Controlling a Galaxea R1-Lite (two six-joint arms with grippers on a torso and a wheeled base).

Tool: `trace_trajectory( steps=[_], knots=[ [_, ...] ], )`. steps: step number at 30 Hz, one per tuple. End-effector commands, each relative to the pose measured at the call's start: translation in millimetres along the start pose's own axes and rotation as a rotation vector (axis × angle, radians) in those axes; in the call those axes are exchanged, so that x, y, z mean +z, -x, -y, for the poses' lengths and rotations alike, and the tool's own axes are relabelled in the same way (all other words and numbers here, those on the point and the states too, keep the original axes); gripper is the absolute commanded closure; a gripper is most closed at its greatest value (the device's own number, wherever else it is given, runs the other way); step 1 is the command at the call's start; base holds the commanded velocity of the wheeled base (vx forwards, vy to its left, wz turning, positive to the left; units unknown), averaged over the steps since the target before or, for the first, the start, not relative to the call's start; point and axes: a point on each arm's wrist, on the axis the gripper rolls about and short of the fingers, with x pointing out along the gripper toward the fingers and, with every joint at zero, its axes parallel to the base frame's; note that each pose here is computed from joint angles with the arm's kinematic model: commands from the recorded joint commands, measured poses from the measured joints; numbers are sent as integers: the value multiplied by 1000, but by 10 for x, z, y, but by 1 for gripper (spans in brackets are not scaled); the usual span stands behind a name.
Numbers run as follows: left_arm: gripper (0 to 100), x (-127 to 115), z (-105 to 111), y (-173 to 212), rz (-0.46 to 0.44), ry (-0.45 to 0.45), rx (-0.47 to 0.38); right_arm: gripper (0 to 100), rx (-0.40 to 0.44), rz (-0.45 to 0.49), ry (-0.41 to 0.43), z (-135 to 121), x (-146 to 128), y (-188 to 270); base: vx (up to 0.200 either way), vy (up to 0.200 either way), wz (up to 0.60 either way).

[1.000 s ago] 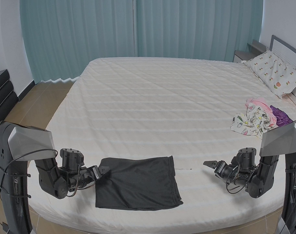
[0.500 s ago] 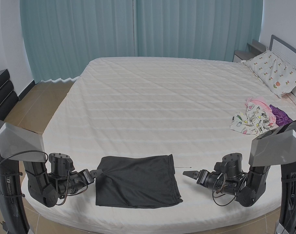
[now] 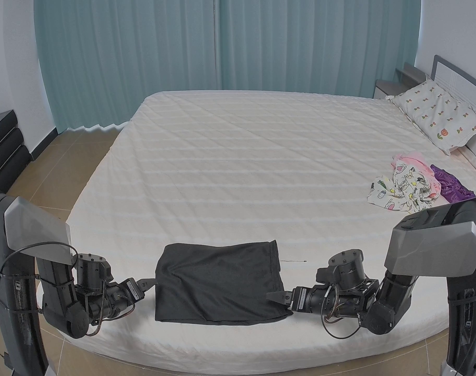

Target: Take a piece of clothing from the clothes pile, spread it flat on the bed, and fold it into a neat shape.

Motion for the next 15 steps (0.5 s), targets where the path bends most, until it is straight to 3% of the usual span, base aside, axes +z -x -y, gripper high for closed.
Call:
trace_trajectory(
  steps=[1, 7, 8, 15],
  knots=[
    [0, 8, -53, 0, 0, 13, 17, 0, 36, -30, 41, -212, -47, -119, 0, 0, 0],
    [0, 4, -56, -2, -2, 13, 19, 0, 27, -39, 50, -221, -64, -96, 0, 0, 0],
    [0, 4, -56, -2, -2, 13, 19, 100, 24, -38, 52, -220, -65, -96, 0, 0, 0],
    [0, 5, -55, -2, -1, 13, 18, 100, -36, -68, 77, -157, -130, 47, 0, 0, 0]
  ],
)
